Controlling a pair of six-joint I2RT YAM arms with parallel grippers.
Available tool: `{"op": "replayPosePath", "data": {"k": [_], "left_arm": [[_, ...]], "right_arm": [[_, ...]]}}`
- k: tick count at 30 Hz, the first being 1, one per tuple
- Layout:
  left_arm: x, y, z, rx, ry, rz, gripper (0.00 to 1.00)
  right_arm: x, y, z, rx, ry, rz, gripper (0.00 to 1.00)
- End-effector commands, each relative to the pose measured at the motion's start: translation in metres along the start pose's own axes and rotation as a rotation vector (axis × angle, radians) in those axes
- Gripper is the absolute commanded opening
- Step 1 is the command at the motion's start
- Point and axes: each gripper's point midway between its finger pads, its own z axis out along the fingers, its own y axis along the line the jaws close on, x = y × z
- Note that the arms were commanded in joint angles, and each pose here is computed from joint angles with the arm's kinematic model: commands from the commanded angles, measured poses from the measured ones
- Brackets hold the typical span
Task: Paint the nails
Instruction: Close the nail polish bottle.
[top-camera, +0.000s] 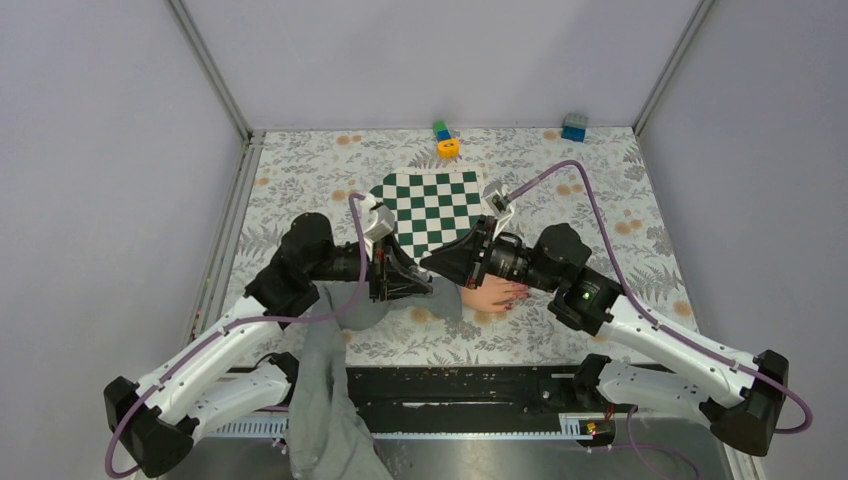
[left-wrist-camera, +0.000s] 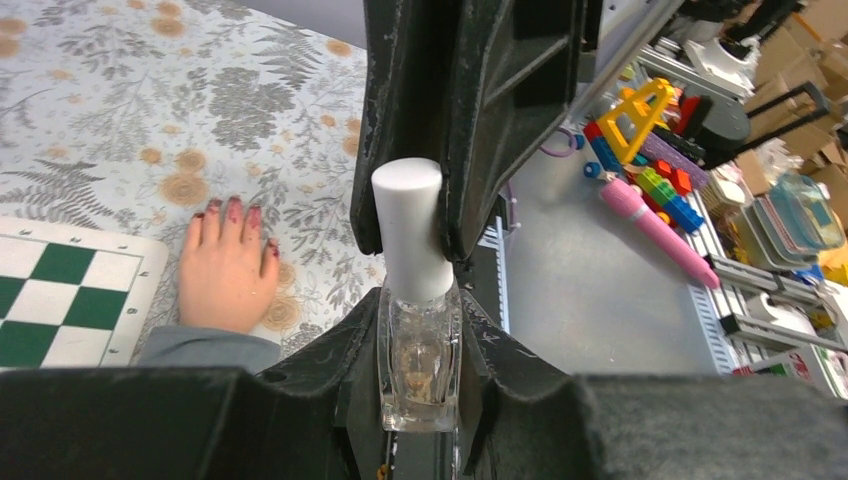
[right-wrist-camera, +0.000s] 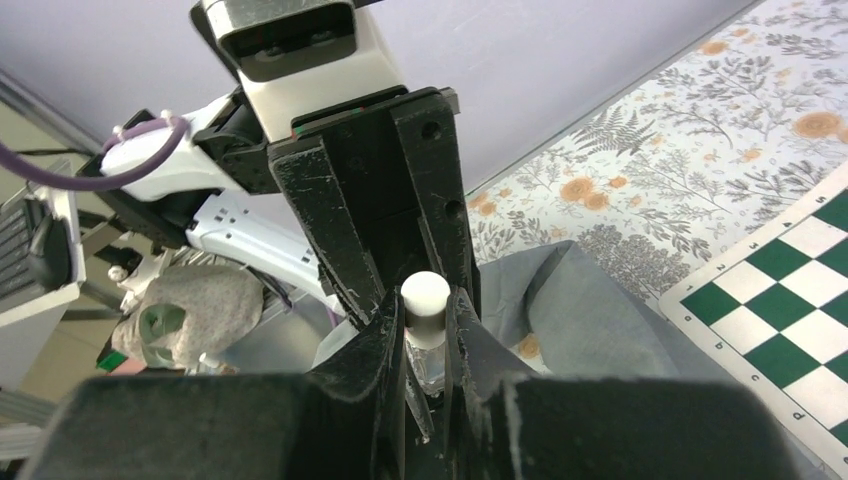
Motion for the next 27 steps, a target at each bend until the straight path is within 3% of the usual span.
{"op": "replayPosePath", "data": {"k": [1,6,18,20,23,27], "left_arm": [[-0.032,0.018,-0.007,-0.14,-0.113,0.095,0.0],[-0.03,0.053,-0.017,-0.332,-0.104,0.062,0.0],[-0.015,0.091,-0.028,-0.529,-0.028,0.038,0.0],[-0.015,0.091,-0.028,-0.531,-0.024,0.038,0.0],[-0.012,0.09,-0.024,-0.505,-0.009,0.028,0.0],[-0.008,0.079,-0.015,-0.413,0.015,0.015,0.0]], "right_arm": [[0.004,-0.011,0.006,0.095,0.007,0.072,0.0],[0.008,-0.029,0.01,0.21,0.0,0.172,0.0],[0.025,-0.06,0.02,0.4,0.032,0.304,0.0],[0.027,-0.061,0.022,0.403,0.035,0.317,0.05],[0.026,-0.058,0.024,0.386,0.032,0.32,0.22],[0.018,-0.041,0.025,0.299,0.036,0.278,0.66]]}}
